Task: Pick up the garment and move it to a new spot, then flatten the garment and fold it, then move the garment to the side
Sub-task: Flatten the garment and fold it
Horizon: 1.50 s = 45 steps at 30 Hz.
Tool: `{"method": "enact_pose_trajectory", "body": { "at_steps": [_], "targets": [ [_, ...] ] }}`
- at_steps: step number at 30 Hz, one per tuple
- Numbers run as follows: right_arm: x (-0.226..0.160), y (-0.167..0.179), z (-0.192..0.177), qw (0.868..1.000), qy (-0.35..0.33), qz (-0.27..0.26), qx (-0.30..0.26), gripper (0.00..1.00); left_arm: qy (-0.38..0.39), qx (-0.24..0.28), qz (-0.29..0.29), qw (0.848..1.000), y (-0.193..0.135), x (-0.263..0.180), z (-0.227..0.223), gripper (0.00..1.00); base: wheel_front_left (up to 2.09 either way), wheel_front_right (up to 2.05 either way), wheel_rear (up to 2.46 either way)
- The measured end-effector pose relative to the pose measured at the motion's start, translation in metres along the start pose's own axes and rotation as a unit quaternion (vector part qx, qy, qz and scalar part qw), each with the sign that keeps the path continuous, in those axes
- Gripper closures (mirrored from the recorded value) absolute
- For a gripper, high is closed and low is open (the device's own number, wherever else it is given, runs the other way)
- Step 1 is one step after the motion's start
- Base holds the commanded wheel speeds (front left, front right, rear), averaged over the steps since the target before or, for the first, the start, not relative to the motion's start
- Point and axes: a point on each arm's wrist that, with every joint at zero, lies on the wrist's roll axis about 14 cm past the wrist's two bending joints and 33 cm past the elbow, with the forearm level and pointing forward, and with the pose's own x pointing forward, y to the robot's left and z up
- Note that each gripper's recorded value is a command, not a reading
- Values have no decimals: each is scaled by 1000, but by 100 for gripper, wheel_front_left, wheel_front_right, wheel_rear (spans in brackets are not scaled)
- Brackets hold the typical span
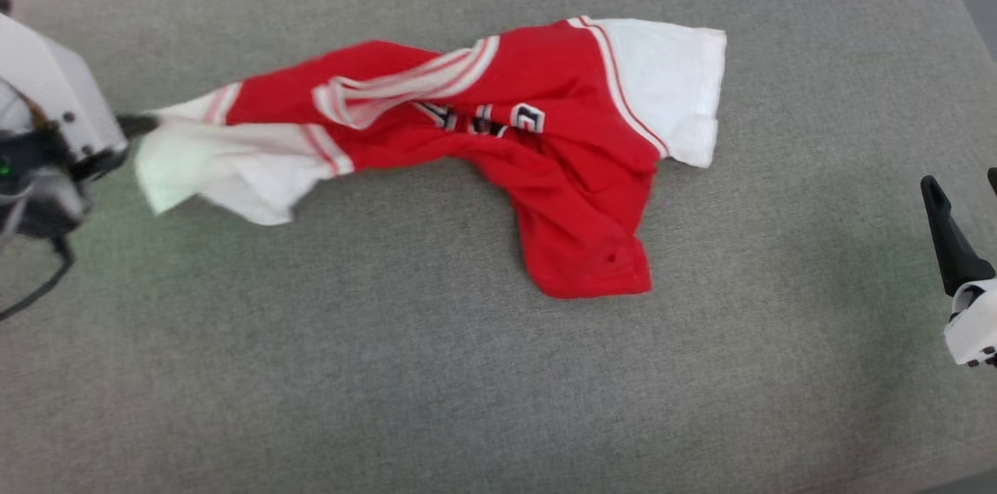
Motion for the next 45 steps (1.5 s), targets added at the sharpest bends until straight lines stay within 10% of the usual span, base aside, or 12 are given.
{"method": "enact_pose_trajectory", "body": {
  "at_steps": [4,15,20,36,45],
  "targets": [
    [-2,-5,-4,1000,7,-8,0,0,57,59,118,990,55,-2,-17,100,0,0,0],
    [-2,-2,-11,1000,15,-6,3,0,21,75,99,992,50,9,-14,100,0,0,0],
    [4,12,-7,1000,13,17,-2,0,-56,105,85,989,50,-7,8,0,0,0,0],
    [29,66,13,994,27,104,-20,0,-314,216,4,924,11,-70,-11,0,0,0,0],
    [58,107,16,975,124,179,-49,0,-414,193,13,890,-14,-104,-51,0,0,0,0]
  ]
}}
